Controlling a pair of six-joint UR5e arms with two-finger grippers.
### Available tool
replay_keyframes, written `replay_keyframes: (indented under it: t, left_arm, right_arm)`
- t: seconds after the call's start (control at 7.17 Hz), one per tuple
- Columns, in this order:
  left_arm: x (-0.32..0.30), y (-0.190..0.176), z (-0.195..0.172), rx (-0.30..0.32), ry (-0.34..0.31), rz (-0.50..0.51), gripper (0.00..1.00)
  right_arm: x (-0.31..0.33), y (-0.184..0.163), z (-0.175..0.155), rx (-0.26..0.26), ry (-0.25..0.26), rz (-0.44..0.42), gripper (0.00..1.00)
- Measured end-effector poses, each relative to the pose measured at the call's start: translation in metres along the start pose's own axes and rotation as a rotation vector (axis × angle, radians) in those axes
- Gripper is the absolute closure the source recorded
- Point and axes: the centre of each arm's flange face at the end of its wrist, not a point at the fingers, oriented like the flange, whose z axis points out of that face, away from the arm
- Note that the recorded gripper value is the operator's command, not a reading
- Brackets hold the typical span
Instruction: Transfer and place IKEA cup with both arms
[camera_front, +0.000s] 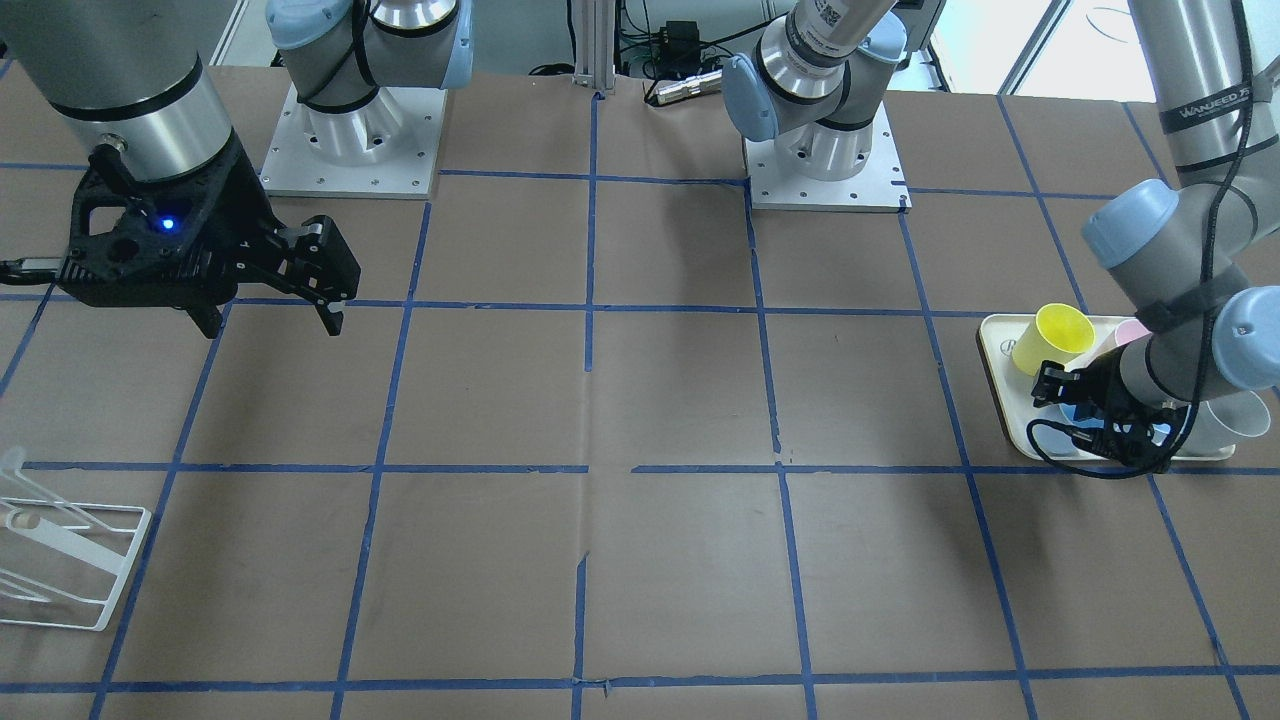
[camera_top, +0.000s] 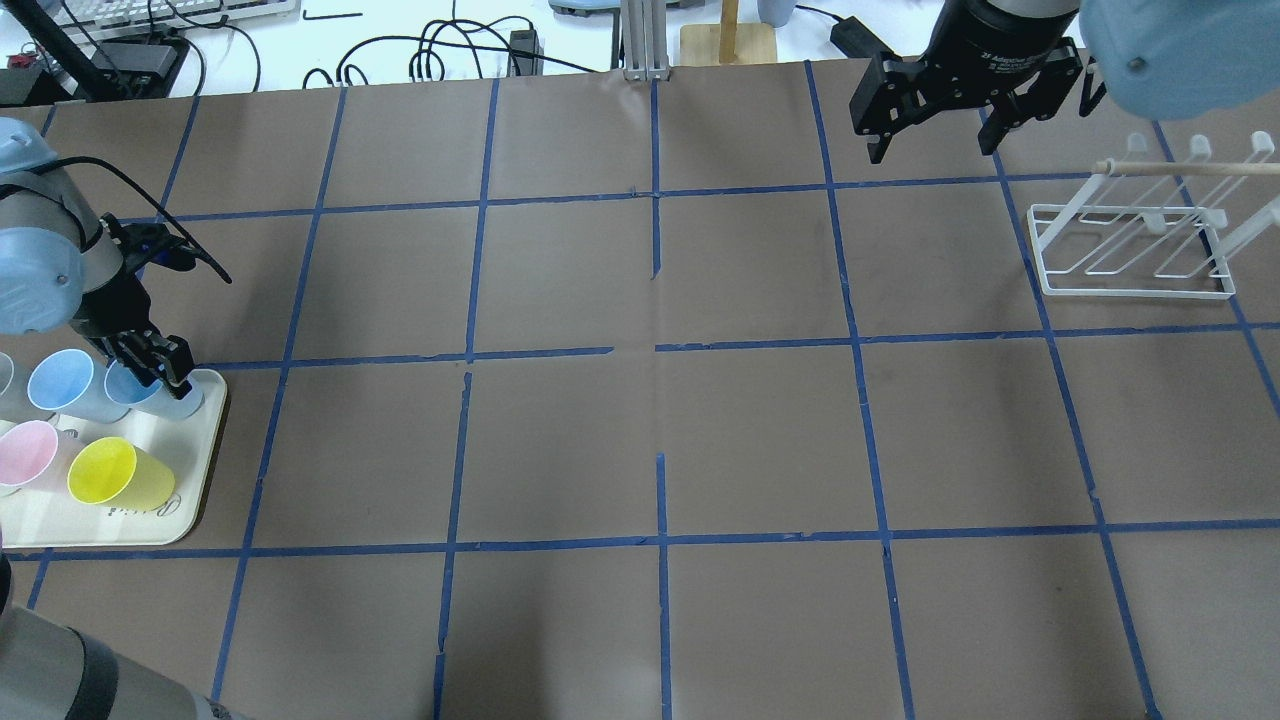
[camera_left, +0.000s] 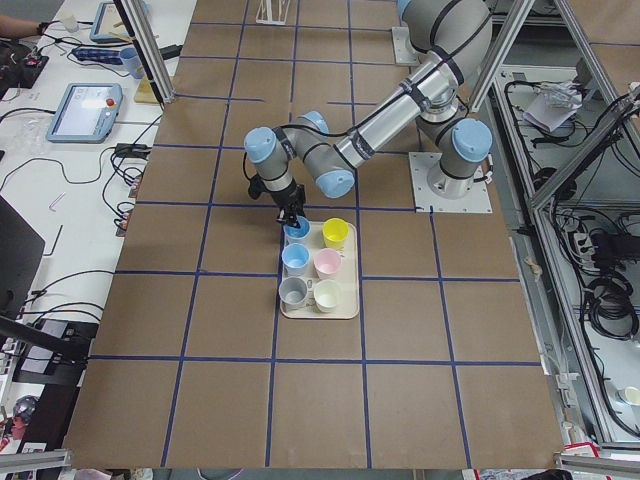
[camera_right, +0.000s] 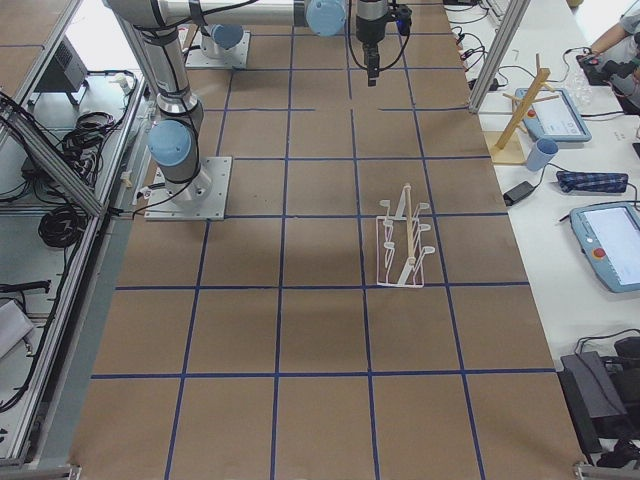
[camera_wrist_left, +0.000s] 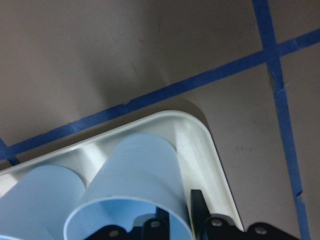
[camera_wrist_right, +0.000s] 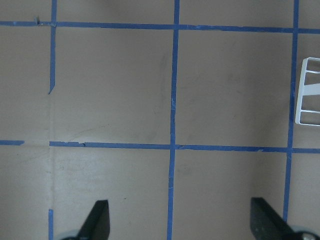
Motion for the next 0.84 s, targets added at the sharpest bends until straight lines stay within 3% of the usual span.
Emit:
replay_keyframes:
  t: [0.42,0.84]
  left_arm:
    - [0.014,0.006,-0.059,0.079,0.036,-0.031,0.00]
    - [0.089,-0.003,-0.190,0.153,0.058,-0.169,0.00]
  right_arm:
    - [0.000,0.000,0.001,-0.002,0.000,0.000,0.00]
    - [0.000,0.000,0.001,-0.003,0.000,-0.001,0.00]
